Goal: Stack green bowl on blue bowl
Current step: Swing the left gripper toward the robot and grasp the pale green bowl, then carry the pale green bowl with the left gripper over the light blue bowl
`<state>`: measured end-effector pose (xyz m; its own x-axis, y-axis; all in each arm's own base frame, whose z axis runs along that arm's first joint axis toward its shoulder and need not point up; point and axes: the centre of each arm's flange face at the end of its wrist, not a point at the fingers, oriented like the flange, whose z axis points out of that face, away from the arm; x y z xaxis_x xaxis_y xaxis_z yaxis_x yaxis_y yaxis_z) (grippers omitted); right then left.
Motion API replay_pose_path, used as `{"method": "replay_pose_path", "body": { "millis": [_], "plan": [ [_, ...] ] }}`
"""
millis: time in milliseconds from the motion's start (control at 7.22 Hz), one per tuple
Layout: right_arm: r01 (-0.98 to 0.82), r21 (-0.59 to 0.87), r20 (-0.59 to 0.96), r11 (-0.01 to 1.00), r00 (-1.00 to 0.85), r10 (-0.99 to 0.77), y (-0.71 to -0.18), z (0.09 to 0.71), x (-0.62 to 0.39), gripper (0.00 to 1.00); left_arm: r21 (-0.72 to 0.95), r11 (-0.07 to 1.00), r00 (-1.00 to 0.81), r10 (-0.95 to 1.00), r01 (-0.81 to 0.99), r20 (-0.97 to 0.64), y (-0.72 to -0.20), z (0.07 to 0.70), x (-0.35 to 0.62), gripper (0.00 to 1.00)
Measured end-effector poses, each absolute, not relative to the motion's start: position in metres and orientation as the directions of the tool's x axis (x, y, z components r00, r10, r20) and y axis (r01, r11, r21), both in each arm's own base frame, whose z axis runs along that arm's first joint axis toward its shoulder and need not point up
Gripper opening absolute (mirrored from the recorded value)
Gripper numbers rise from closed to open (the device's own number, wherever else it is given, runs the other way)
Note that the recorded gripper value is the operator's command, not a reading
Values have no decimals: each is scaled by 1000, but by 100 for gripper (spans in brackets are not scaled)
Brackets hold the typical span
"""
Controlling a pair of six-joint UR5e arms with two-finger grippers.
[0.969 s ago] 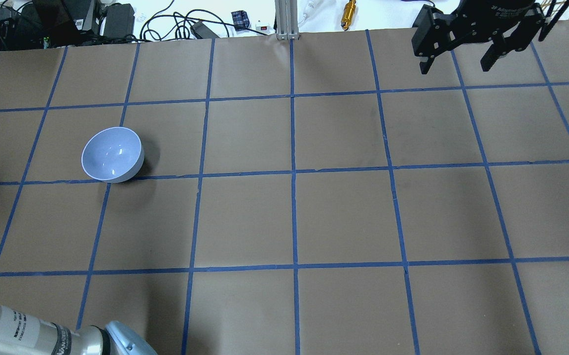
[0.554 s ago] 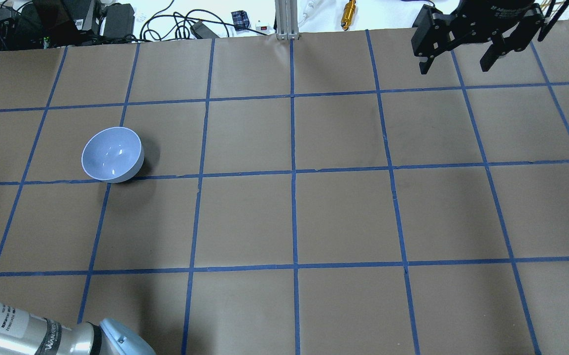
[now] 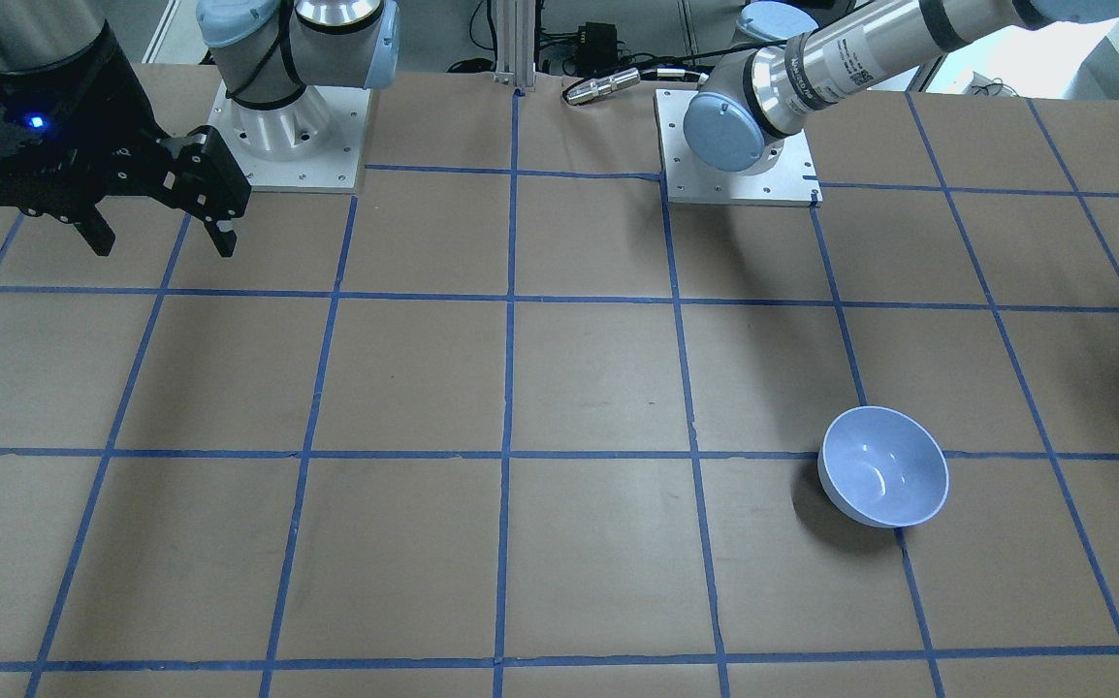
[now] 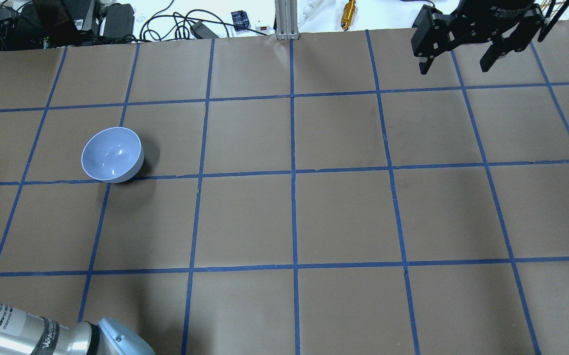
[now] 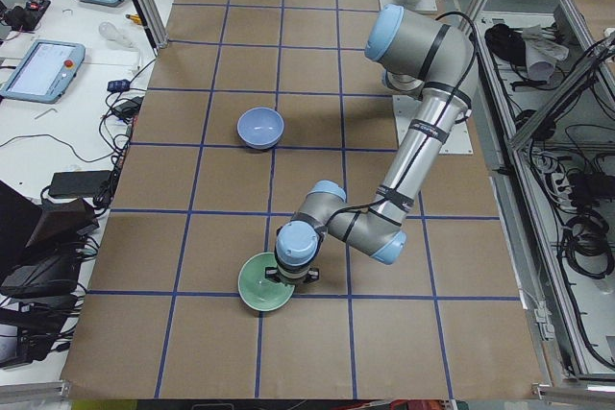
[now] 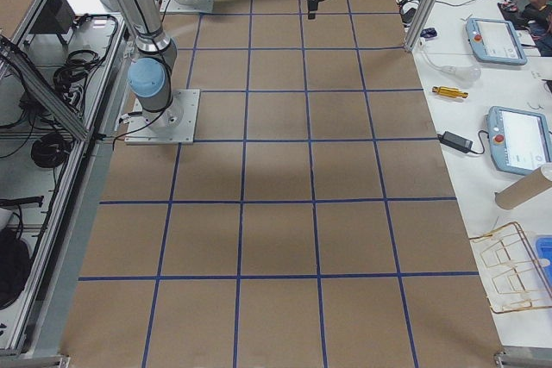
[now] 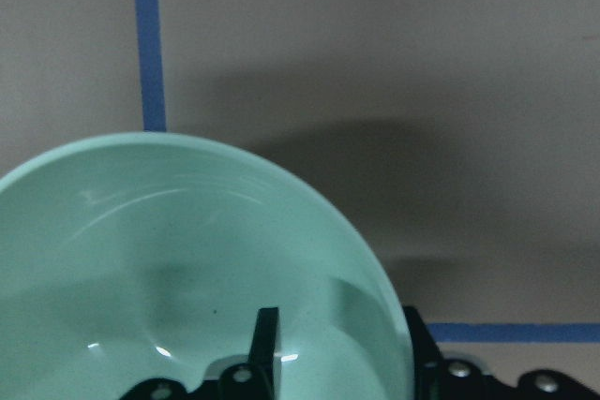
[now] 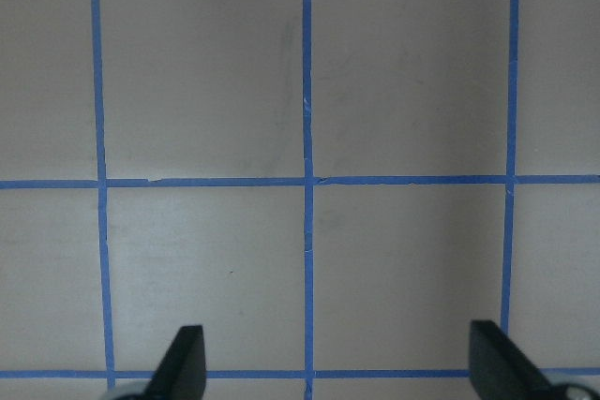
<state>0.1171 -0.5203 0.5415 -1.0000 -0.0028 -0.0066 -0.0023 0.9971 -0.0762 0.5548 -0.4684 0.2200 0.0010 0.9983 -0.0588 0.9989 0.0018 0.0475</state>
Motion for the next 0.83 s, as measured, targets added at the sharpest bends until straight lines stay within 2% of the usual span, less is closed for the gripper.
{"method": "replay_pose_path", "body": {
  "millis": [415, 831],
  "plan": [
    [-2, -77, -7, 997, -1000, -2, -520, 542, 117, 100, 4, 76, -76, 996, 997, -41, -466, 269, 531, 0],
    [-1, -77, -8, 997, -1000, -2, -520, 542, 117, 100, -36, 112, -115, 989, 993, -97, -513, 351, 433, 0]
  ]
}}
